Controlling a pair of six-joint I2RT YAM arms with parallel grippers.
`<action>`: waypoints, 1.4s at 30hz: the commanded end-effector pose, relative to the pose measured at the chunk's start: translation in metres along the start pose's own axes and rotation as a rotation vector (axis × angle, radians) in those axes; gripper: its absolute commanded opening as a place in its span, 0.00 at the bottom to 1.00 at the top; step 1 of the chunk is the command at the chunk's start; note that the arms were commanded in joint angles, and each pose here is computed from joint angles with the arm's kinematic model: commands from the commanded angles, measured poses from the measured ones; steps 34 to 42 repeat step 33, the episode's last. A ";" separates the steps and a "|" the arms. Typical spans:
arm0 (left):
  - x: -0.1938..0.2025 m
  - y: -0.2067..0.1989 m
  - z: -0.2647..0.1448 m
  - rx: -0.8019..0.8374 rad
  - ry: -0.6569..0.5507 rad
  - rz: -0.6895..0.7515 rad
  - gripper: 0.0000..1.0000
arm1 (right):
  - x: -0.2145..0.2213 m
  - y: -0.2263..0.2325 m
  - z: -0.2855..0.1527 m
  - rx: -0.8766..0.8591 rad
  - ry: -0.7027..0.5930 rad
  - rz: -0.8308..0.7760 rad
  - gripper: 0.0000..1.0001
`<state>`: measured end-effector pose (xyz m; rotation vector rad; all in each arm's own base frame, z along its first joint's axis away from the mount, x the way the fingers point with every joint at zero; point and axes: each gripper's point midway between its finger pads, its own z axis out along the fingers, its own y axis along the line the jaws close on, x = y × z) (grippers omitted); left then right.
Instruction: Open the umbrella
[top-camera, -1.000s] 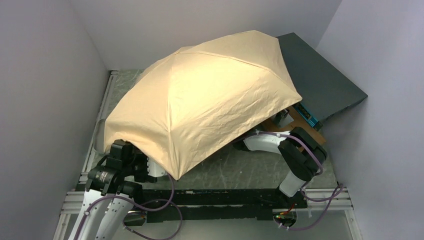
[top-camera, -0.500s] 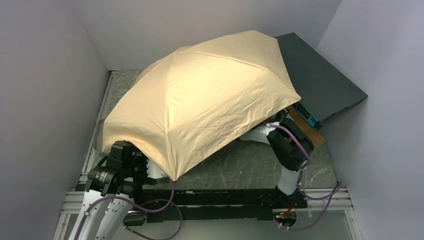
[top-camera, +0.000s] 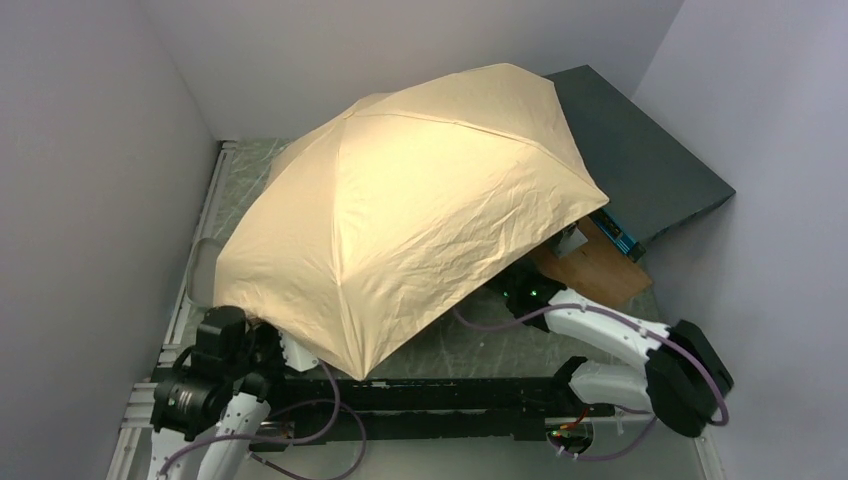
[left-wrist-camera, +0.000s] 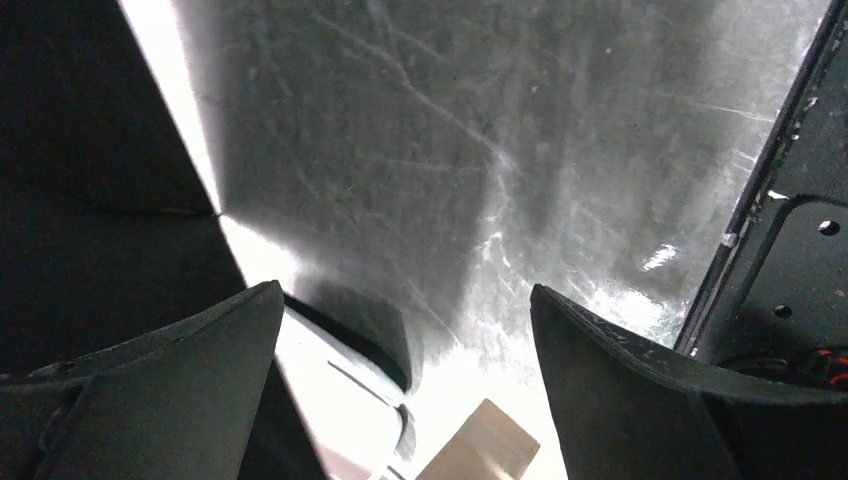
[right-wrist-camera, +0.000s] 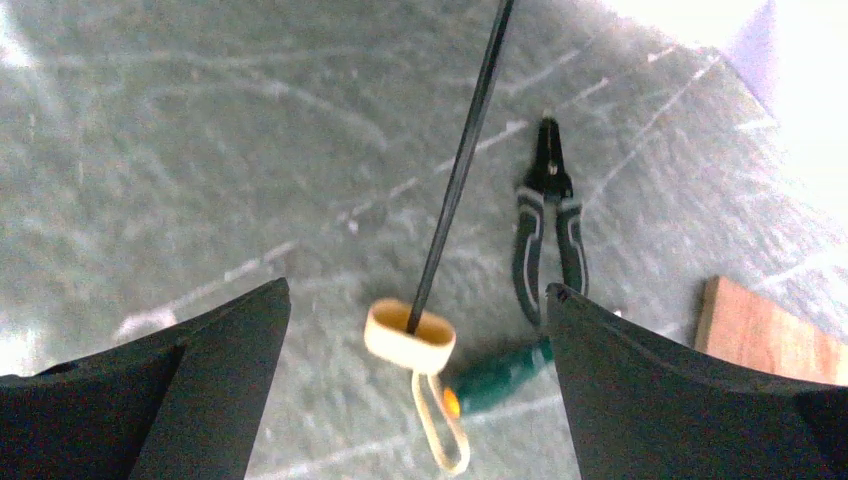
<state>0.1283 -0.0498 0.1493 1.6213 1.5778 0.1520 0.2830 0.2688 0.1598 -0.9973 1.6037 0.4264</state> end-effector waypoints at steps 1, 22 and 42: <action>0.006 -0.008 -0.027 -0.096 0.041 -0.175 1.00 | 0.012 -0.002 -0.034 0.016 0.020 -0.117 1.00; 0.102 -0.024 -0.104 -0.530 0.528 -0.349 1.00 | 0.018 -0.005 -0.177 0.116 0.040 -0.275 1.00; 0.095 0.003 -0.112 -0.627 0.507 -0.349 1.00 | 0.024 -0.015 -0.205 0.198 0.068 -0.287 1.00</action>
